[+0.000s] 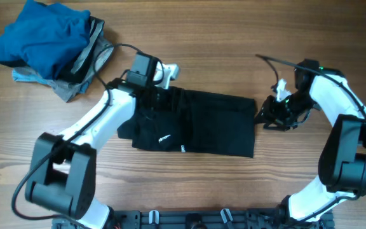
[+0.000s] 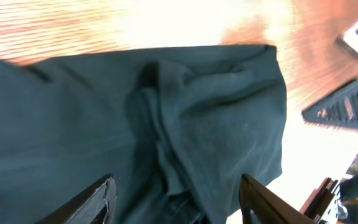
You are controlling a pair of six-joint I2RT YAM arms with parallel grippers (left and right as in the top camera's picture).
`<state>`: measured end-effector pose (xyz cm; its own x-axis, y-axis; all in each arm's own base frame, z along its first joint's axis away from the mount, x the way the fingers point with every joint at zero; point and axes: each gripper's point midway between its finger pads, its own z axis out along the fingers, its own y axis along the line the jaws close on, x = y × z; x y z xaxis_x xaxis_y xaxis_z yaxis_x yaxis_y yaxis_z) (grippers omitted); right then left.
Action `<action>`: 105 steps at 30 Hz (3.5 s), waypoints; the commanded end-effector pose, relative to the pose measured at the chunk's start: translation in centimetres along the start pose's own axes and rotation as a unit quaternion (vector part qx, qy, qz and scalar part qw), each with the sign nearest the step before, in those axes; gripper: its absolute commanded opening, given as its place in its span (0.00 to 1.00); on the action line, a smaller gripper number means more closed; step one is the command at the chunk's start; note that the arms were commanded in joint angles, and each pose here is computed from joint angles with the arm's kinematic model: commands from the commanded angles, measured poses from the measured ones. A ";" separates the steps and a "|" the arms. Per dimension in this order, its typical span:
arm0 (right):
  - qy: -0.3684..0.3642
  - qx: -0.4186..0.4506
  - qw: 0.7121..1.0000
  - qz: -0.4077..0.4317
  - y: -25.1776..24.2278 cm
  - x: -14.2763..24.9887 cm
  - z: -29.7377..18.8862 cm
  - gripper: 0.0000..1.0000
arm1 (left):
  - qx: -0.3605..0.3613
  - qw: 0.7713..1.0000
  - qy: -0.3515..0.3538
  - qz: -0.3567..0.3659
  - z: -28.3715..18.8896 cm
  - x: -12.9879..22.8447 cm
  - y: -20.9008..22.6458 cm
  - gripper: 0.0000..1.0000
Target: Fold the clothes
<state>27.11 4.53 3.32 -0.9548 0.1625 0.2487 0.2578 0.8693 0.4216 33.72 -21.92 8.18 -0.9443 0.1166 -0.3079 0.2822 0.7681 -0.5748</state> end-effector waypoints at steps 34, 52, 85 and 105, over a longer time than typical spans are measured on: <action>-0.160 0.054 0.986 0.013 0.6 -0.9 -6.2 0.53 | -0.125 0.981 0.092 -0.118 -3.8 7.0 12.4 1.00; -0.150 0.049 0.987 0.015 -0.1 -0.5 -4.3 0.53 | 0.002 0.975 0.144 -0.169 3.3 8.7 5.5 0.84; -0.152 0.054 0.987 0.028 -0.3 -0.5 -4.4 0.53 | -0.024 0.995 0.017 -0.097 -5.6 -0.7 -1.2 0.04; -0.152 0.064 0.985 0.045 -0.8 -0.4 -4.4 0.58 | 0.027 0.990 0.091 0.105 10.2 7.2 -15.4 0.38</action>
<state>28.33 2.00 7.30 -0.9375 0.3476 -0.0177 0.3249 0.8923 0.3135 24.75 -37.90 7.08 -0.8796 0.3833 -0.2819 0.4758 0.7031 -0.5285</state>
